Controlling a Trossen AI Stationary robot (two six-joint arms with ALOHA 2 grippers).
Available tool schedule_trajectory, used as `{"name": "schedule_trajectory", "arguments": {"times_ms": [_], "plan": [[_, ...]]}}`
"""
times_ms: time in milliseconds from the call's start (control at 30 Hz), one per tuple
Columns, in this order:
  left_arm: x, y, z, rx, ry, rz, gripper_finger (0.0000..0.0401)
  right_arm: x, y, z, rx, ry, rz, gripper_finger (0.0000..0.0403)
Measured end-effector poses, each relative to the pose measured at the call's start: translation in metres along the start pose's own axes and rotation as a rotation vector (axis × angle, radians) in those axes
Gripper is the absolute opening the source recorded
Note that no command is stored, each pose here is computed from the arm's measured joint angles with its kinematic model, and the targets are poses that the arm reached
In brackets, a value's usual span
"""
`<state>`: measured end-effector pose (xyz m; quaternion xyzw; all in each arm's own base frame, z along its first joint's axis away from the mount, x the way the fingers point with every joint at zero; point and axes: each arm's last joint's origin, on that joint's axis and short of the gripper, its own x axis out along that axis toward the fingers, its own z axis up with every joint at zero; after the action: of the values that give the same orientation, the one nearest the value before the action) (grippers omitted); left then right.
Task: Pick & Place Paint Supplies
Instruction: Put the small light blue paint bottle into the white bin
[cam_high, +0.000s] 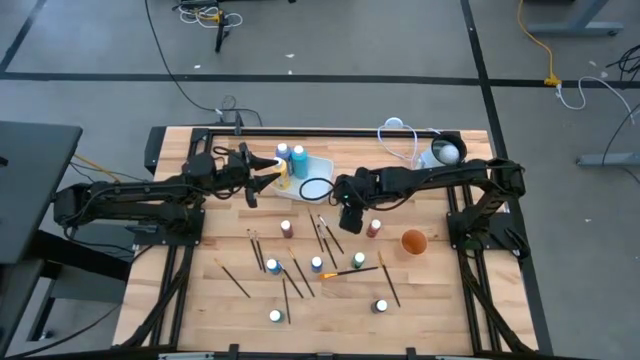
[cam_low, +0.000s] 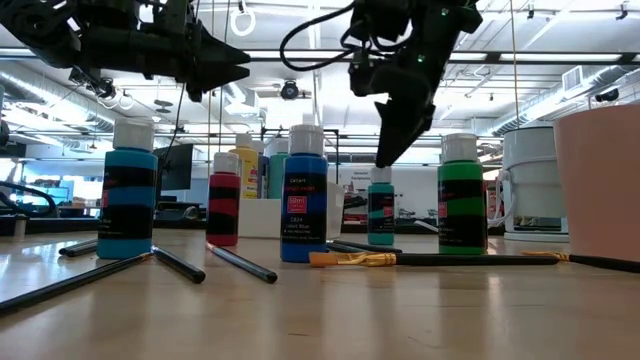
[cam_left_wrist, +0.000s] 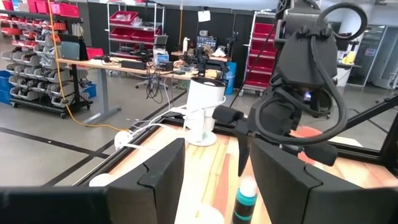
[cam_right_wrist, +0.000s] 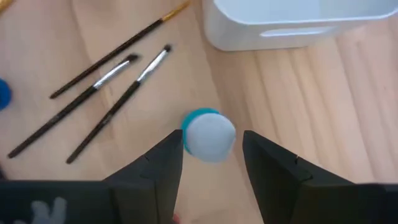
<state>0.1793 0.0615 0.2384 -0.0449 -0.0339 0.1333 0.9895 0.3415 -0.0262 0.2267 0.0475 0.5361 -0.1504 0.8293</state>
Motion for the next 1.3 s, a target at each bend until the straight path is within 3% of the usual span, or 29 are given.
{"name": "schedule_trajectory", "arguments": {"times_ms": [133,1067,1300], "plan": [[0.0,0.0,0.0,0.0,-0.002,-0.002,0.0193,0.0,-0.001,0.001,-0.001,-0.011,-0.038,0.0172],[0.0,0.0,0.0,0.0,-0.001,-0.002,0.0193,0.017,0.001,-0.007,-0.031,-0.048,-0.008,0.0177],[0.0,0.0,0.0,0.0,-0.001,-0.002,0.0193,0.017,0.001,-0.008,0.039,-0.034,0.031,0.0123]]}}
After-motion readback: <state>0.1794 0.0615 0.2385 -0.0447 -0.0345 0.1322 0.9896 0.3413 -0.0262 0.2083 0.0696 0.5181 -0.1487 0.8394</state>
